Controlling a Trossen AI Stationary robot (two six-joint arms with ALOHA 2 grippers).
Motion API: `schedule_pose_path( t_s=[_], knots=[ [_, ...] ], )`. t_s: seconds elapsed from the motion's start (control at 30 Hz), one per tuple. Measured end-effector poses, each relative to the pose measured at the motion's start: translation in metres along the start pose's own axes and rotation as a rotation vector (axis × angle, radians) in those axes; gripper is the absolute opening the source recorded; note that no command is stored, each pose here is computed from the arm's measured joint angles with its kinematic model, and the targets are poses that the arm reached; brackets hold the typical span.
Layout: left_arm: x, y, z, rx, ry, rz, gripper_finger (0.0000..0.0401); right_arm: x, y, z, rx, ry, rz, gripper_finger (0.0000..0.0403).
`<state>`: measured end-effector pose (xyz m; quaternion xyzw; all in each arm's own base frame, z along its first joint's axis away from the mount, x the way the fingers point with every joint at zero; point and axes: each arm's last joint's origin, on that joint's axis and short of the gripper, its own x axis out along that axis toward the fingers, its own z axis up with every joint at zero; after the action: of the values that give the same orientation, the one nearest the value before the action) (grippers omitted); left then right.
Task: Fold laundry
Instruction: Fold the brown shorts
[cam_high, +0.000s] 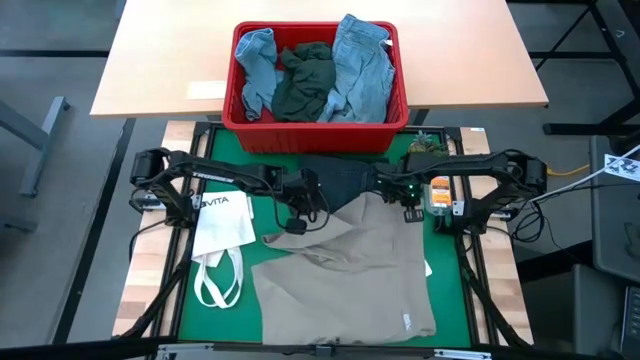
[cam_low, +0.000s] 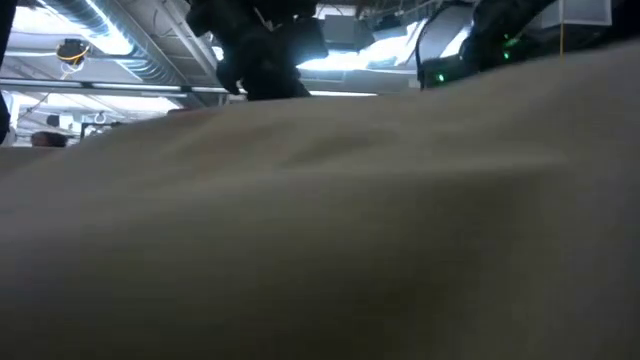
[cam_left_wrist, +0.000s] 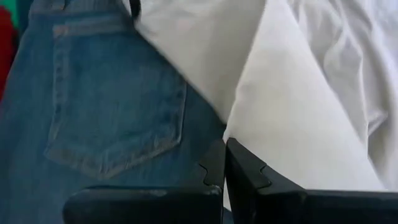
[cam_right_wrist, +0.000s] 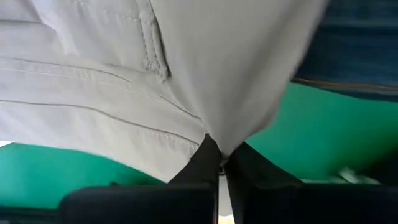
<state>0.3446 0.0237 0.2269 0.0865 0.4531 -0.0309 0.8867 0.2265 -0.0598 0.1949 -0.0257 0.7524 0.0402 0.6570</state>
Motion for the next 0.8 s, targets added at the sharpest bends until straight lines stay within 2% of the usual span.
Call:
schedule_pose_path(
  t_s=[0.3,0.47,0.8],
  knots=[
    [-0.033,0.007,-0.009,-0.015,0.085,0.109,0.0000,-0.042,-0.007,0.004,0.002,0.026,-0.160,0.0005],
    [-0.052,0.022,-0.013,-0.053,0.074,0.210,0.0000,-0.057,-0.011,0.006,0.009,0.020,-0.243,0.0012],
    [-0.085,0.053,-0.027,-0.144,0.108,0.412,0.0000,-0.064,-0.026,0.001,0.064,0.059,-0.378,0.0013]
  ],
)
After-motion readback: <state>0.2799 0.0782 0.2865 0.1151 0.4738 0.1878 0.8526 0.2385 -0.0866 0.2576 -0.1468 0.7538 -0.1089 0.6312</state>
